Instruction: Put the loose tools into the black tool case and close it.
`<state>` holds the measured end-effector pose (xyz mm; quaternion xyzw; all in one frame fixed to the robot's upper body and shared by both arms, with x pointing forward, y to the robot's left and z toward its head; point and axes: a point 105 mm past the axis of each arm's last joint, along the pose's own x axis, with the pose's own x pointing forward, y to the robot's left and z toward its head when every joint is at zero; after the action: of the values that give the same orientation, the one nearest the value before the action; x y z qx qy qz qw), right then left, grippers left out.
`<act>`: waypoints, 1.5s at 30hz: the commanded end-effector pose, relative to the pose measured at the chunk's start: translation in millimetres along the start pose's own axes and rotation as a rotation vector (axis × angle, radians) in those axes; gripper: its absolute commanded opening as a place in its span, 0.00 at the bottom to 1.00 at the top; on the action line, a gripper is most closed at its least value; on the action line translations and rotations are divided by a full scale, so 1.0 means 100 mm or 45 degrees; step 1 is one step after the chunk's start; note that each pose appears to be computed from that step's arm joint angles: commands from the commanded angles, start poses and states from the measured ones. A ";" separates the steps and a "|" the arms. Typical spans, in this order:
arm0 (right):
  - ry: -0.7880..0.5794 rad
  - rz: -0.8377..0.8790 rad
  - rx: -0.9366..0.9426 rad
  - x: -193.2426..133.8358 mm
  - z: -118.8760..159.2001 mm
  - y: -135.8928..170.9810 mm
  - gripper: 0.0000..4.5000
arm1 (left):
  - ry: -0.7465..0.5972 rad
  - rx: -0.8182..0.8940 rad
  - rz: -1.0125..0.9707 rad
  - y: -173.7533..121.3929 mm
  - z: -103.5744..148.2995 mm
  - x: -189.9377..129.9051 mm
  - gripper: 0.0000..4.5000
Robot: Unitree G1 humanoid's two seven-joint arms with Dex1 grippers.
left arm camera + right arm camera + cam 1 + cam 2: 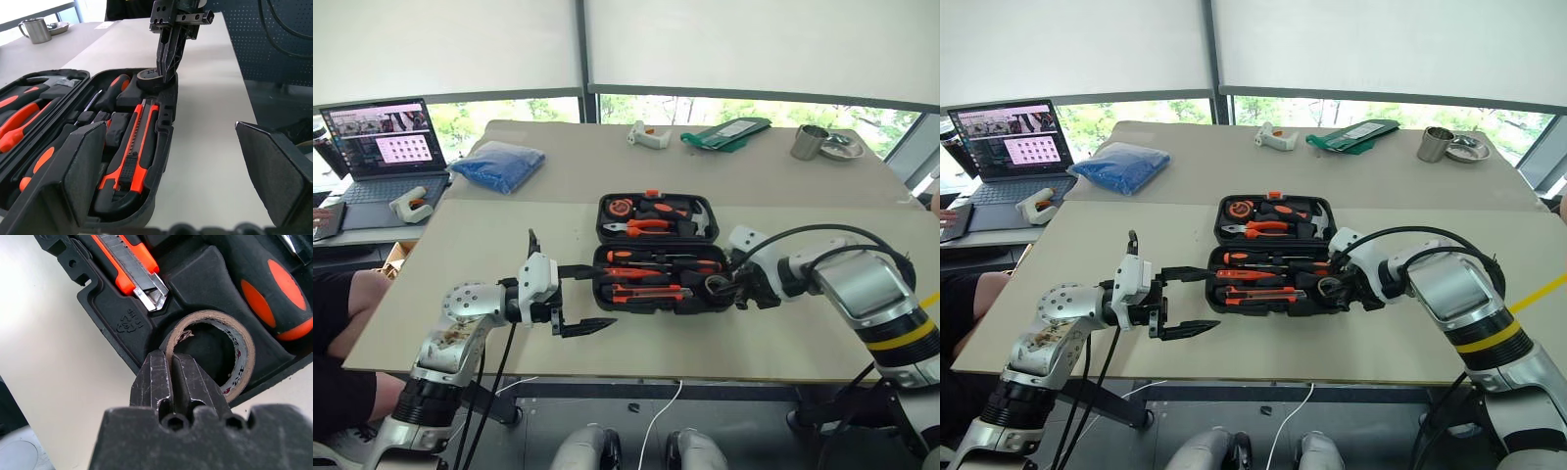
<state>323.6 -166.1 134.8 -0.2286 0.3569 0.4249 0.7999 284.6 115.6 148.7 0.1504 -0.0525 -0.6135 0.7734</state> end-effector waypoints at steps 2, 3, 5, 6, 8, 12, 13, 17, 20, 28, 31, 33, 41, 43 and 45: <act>-0.004 -0.034 -0.058 -0.03 0.02 -0.02 0.17 | -0.035 0.057 0.018 0.03 0.07 0.01 1.00; -0.037 -0.046 -0.066 -0.05 0.08 -0.03 0.19 | -0.036 0.055 0.025 0.04 0.07 0.01 1.00; -0.102 -0.040 -0.085 -0.12 0.21 -0.01 0.36 | -0.019 0.057 0.076 0.10 0.05 -0.02 1.00; -0.152 -0.018 -0.072 -0.19 0.29 -0.01 0.43 | 0.008 0.055 0.129 0.17 0.02 -0.04 1.00; -0.248 0.043 0.012 -0.36 0.36 -0.01 0.50 | 0.032 0.008 0.278 0.33 -0.02 -0.11 1.00; -0.319 -0.091 0.046 -0.59 0.27 -0.23 0.50 | 0.057 -0.148 0.602 0.68 -0.07 -0.30 0.94; -0.359 -0.182 0.047 -0.63 0.28 -0.33 0.44 | 0.069 -0.192 0.689 0.78 -0.10 -0.37 0.88; -0.395 -0.416 -0.036 -0.63 0.28 -0.56 0.19 | 0.142 -0.271 0.838 0.98 -0.22 -0.46 0.58; -0.330 -0.602 -0.212 -0.46 0.28 -0.71 0.00 | 0.214 -0.317 0.875 1.10 -0.35 -0.36 0.35; -0.299 -0.637 -0.271 -0.04 0.39 -0.84 0.00 | 0.276 -0.342 0.755 1.19 -0.48 0.09 0.01; -0.254 -0.647 -0.283 0.07 0.40 -0.94 0.00 | 0.300 -0.338 0.694 1.20 -0.51 0.26 0.01; -0.263 -0.645 -0.286 0.11 0.44 -0.97 0.00 | 0.325 -0.332 0.664 1.21 -0.53 0.31 0.01; -0.221 -0.439 -0.238 0.23 0.36 -0.93 0.00 | 0.357 -0.363 0.493 1.14 -0.57 0.47 0.01; -0.216 -0.361 -0.213 0.25 0.33 -0.86 0.00 | 0.328 -0.353 0.426 1.09 -0.53 0.53 0.01; -0.203 -0.291 -0.224 0.23 0.29 -0.78 0.00 | 0.300 -0.342 0.353 1.02 -0.48 0.58 0.01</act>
<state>418.9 -189.4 142.5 -0.3170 0.2218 0.3317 0.8604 414.4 113.1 114.8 0.1014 0.1308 -0.4276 0.8887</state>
